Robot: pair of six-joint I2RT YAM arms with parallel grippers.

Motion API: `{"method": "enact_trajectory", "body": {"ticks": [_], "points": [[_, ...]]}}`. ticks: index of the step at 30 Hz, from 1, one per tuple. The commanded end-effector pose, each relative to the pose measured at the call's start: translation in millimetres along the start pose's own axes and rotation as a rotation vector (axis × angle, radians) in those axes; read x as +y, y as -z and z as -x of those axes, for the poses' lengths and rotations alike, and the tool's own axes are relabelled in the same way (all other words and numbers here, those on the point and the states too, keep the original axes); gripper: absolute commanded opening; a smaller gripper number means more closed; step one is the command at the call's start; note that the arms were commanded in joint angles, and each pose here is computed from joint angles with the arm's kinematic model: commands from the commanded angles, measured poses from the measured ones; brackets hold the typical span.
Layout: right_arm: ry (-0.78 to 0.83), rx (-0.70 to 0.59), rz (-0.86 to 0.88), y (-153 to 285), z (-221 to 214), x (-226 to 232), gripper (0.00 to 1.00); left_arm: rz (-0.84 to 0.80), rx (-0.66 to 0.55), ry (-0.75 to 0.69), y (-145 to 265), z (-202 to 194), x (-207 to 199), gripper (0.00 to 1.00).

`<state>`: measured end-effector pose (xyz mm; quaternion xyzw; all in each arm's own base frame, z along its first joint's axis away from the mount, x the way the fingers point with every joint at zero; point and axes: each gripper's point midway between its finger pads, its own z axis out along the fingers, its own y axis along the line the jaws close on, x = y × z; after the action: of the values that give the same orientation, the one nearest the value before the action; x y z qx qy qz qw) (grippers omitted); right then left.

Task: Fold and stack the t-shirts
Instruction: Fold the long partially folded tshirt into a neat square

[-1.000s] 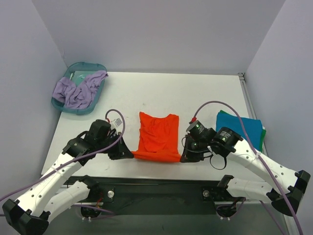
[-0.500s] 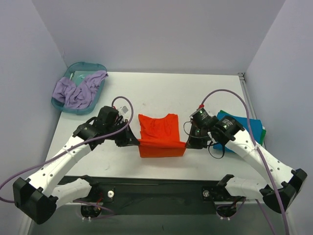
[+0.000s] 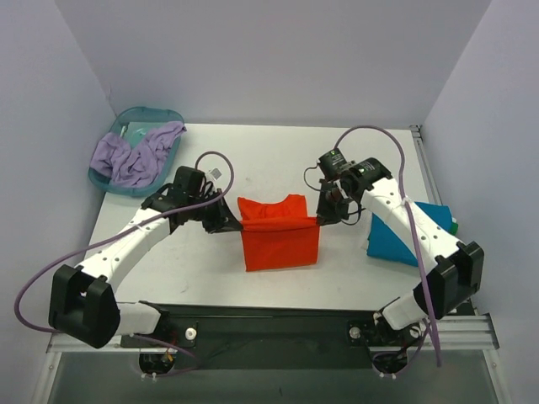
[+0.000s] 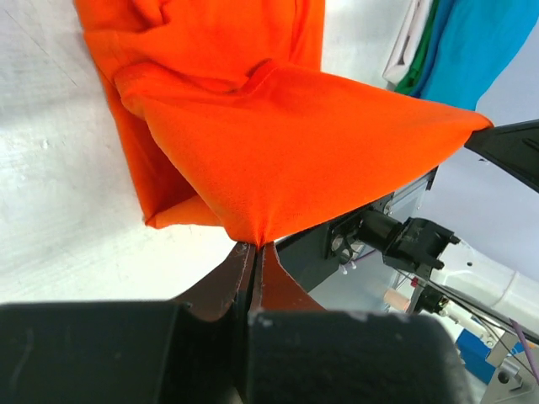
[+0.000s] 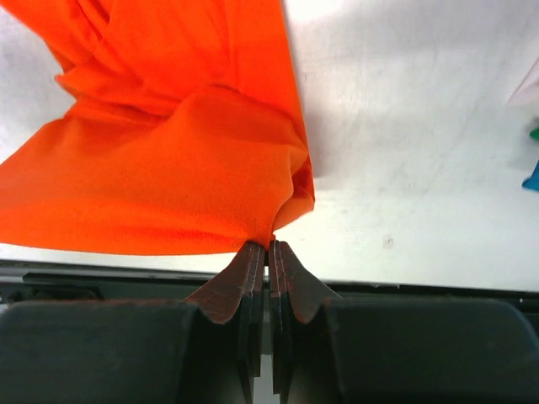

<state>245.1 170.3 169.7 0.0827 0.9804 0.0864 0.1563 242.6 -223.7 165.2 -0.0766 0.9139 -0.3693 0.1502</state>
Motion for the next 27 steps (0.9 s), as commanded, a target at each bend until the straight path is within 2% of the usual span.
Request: {"method": "enact_trajectory", "body": {"ticks": [1, 14, 23, 24, 25, 26, 27], "points": [[0.052, -0.006, -0.106, 2.7, 16.1, -21.4, 0.0, -0.045, -0.078, -0.057, 2.7, 35.8, -11.5, 0.0], [0.063, 0.059, -0.121, -35.3, 61.2, -10.5, 0.0, -0.022, -0.042, -0.03, -28.7, 88.2, 9.5, 0.0], [0.058, 0.073, -0.113, -70.4, 106.9, -4.2, 0.0, 0.015, -0.068, -0.022, -58.1, 141.7, 22.9, 0.0], [0.058, 0.069, -0.111, -74.1, 114.0, -4.4, 0.0, 0.021, -0.079, -0.022, -60.9, 149.1, 23.9, 0.02], [0.055, 0.069, -0.106, -78.6, 119.9, -2.0, 0.0, 0.017, -0.107, -0.037, -60.8, 163.9, 18.1, 0.1], [0.051, 0.09, -0.1, -93.0, 125.4, -0.5, 0.07, 0.052, -0.105, -0.021, -70.9, 171.3, 28.9, 0.19], [0.054, 0.078, -0.031, -90.3, 138.5, 11.4, 0.39, 0.068, -0.119, -0.022, -72.9, 178.8, 30.8, 0.41]]}}
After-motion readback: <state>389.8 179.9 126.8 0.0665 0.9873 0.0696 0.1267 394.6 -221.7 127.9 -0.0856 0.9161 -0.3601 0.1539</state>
